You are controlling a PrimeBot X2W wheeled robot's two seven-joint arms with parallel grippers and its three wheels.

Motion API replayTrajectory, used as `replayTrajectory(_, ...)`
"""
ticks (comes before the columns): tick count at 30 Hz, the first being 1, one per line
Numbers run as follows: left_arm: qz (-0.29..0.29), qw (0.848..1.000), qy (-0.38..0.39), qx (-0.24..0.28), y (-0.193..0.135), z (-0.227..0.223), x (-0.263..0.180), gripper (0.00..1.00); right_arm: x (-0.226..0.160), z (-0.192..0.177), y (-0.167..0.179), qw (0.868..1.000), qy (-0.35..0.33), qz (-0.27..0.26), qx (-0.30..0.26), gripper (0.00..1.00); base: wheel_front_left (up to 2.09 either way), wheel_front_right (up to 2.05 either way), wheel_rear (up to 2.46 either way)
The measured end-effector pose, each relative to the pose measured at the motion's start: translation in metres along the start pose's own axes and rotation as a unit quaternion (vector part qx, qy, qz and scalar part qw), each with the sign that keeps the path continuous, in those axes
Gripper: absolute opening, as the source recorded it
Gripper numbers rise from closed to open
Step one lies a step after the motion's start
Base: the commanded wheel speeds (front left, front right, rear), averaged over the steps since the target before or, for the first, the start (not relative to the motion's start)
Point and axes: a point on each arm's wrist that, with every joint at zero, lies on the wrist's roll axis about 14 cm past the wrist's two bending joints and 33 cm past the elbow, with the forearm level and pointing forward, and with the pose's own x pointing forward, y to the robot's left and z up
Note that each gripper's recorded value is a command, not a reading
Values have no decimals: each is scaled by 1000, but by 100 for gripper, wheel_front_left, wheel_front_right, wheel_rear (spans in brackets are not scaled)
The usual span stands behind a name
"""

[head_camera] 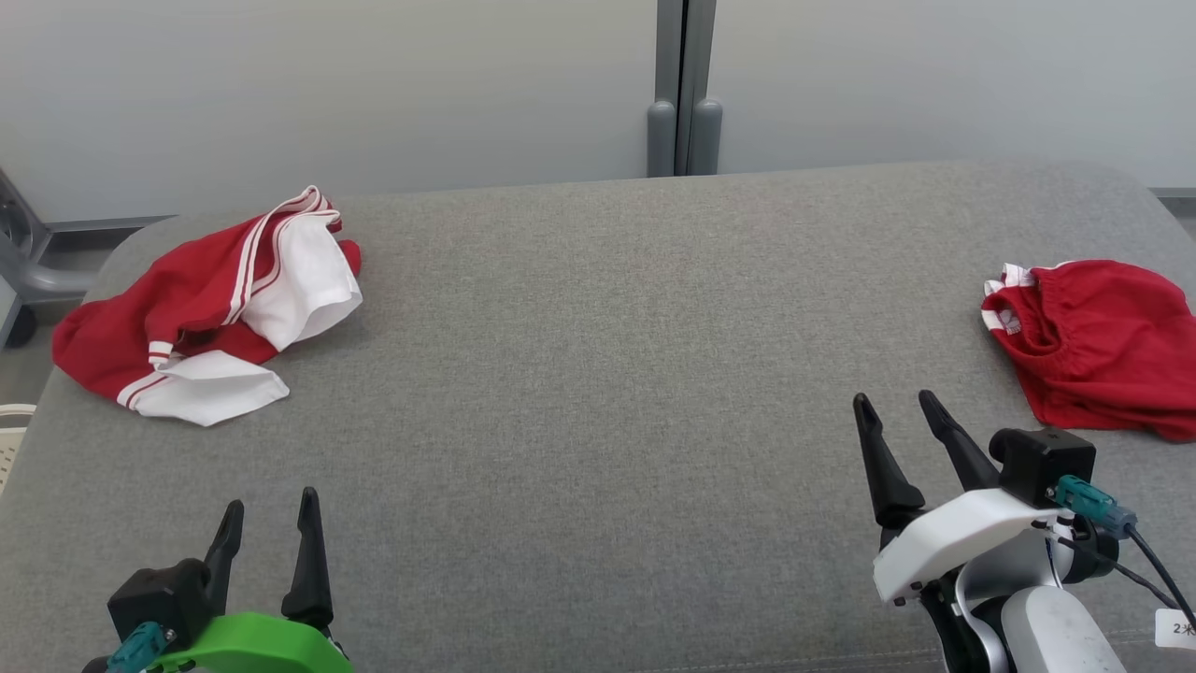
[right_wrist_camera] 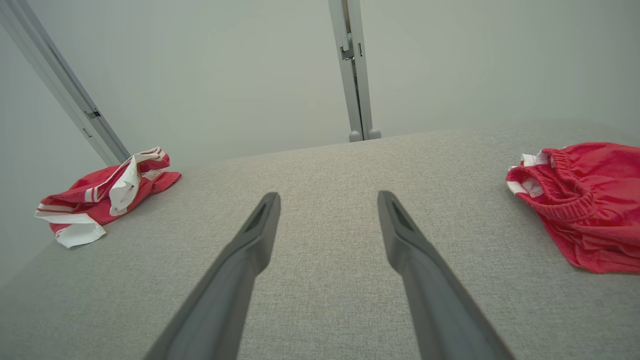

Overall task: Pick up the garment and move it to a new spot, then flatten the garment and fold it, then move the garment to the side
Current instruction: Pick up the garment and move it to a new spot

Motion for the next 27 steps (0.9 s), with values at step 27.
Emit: replayTrajectory(27, 121, 992, -32, -1, 73, 18, -66, 100, 29, -24, 90, 991, 32, 132, 10, 100, 0, 0, 0)
